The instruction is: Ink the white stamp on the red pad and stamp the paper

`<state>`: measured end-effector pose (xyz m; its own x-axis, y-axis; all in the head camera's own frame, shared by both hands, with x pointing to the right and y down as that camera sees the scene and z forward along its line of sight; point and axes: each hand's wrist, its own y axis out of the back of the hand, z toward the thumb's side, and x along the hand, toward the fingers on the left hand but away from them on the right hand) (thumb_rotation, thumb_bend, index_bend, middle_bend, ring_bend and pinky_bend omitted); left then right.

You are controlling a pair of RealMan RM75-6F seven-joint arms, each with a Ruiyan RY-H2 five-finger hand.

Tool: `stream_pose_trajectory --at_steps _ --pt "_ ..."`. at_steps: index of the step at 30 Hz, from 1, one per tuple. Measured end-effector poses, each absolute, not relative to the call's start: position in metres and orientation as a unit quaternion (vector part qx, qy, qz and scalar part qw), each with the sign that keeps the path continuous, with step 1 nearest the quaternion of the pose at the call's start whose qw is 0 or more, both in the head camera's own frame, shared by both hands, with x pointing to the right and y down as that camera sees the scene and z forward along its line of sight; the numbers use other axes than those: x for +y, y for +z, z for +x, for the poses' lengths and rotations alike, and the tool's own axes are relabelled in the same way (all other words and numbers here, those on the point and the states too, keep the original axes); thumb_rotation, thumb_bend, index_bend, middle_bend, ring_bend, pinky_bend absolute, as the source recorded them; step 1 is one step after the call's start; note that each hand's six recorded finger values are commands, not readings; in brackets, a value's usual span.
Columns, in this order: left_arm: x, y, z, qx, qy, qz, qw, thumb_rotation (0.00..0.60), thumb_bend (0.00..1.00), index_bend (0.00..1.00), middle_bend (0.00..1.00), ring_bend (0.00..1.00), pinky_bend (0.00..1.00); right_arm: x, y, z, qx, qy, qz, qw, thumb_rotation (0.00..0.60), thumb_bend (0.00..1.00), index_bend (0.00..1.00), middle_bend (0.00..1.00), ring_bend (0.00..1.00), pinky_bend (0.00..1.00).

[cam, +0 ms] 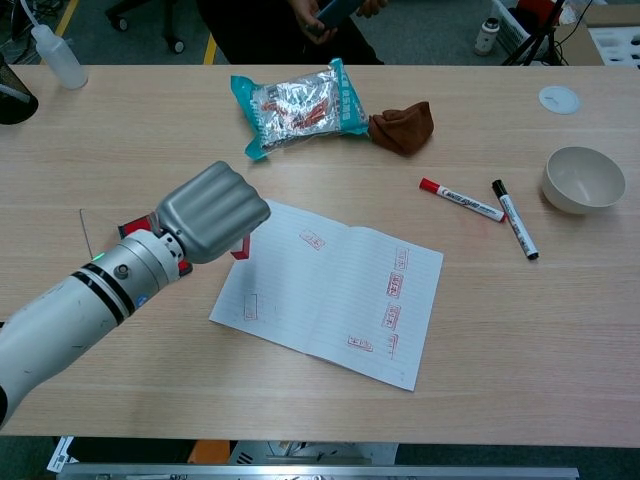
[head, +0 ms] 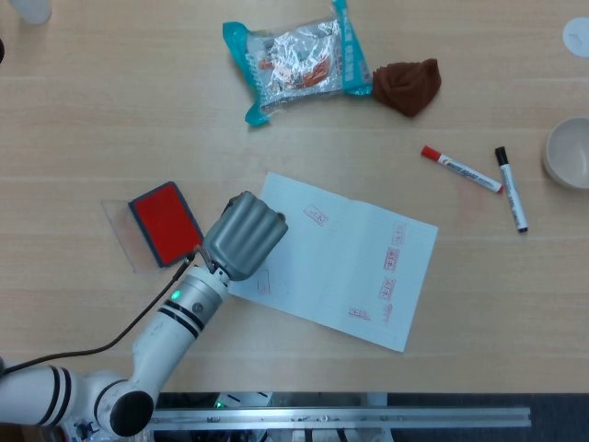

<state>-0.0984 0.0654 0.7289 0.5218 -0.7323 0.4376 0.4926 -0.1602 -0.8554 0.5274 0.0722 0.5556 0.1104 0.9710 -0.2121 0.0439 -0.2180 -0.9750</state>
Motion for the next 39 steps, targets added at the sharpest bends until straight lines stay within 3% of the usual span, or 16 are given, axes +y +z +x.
stream_pose_trajectory --at_steps 13,39 --pt "0.075 0.755 -0.086 0.073 -0.491 -0.583 0.643 0.6 0.26 0.64 1.0 1.0 1.0 0.074 0.556 0.531 -0.431 0.514 -0.588 0.452 0.6 0.2 0.25 0.36 0.29 0.32" --pt "0.082 0.776 -0.075 0.061 -0.502 -0.579 0.64 0.6 0.26 0.64 1.0 1.0 1.0 0.077 0.558 0.54 -0.437 0.521 -0.583 0.445 0.6 0.2 0.25 0.36 0.29 0.32"
